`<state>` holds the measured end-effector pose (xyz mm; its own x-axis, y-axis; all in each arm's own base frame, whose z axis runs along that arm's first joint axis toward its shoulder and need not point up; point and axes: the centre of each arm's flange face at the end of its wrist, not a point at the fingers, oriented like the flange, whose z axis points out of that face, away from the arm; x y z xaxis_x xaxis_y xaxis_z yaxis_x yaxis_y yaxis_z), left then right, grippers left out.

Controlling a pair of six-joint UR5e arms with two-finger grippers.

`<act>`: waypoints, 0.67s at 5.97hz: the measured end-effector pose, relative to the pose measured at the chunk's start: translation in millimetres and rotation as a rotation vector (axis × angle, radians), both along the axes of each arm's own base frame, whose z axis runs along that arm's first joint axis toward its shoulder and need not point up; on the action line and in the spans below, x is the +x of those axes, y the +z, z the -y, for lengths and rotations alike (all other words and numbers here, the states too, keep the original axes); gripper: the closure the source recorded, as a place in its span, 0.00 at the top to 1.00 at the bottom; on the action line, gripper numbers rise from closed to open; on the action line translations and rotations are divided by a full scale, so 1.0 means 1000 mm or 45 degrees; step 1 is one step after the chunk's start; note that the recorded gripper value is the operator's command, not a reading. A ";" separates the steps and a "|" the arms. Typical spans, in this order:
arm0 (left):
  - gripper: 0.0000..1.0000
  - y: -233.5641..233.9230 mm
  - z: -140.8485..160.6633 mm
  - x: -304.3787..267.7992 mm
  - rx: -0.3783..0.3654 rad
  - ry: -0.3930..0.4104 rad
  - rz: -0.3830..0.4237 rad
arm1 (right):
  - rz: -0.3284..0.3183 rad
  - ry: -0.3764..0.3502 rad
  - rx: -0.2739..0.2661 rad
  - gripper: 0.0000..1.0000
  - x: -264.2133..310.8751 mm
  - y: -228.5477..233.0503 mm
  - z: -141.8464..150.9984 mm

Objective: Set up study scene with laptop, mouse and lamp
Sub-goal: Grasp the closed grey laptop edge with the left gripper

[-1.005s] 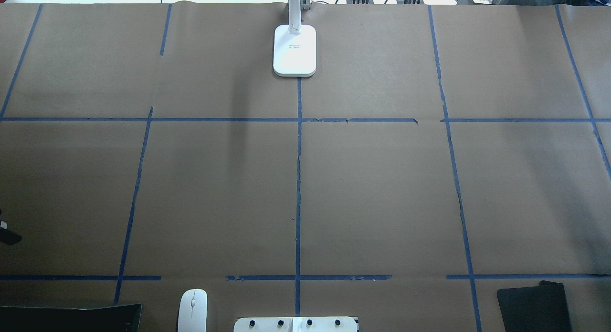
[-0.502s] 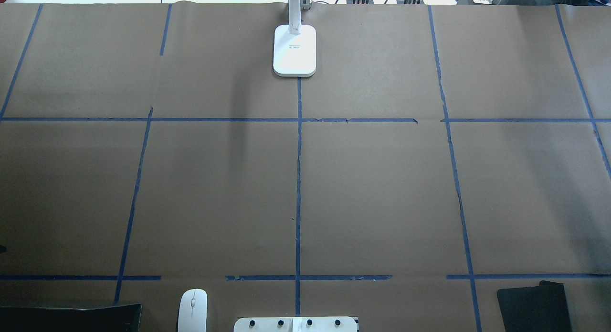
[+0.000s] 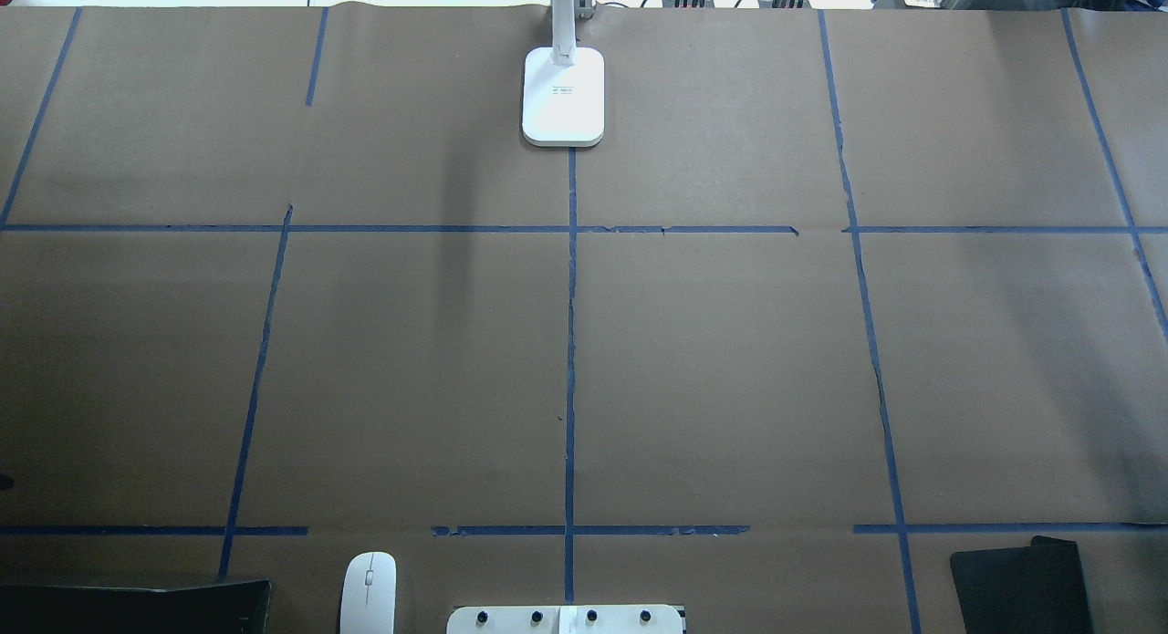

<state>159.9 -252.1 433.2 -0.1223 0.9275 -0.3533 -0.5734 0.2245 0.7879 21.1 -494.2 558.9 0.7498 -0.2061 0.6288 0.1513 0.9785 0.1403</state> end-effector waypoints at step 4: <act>0.57 0.009 -0.002 0.011 -0.004 0.022 0.044 | 0.000 0.000 -0.003 1.00 0.000 0.001 0.000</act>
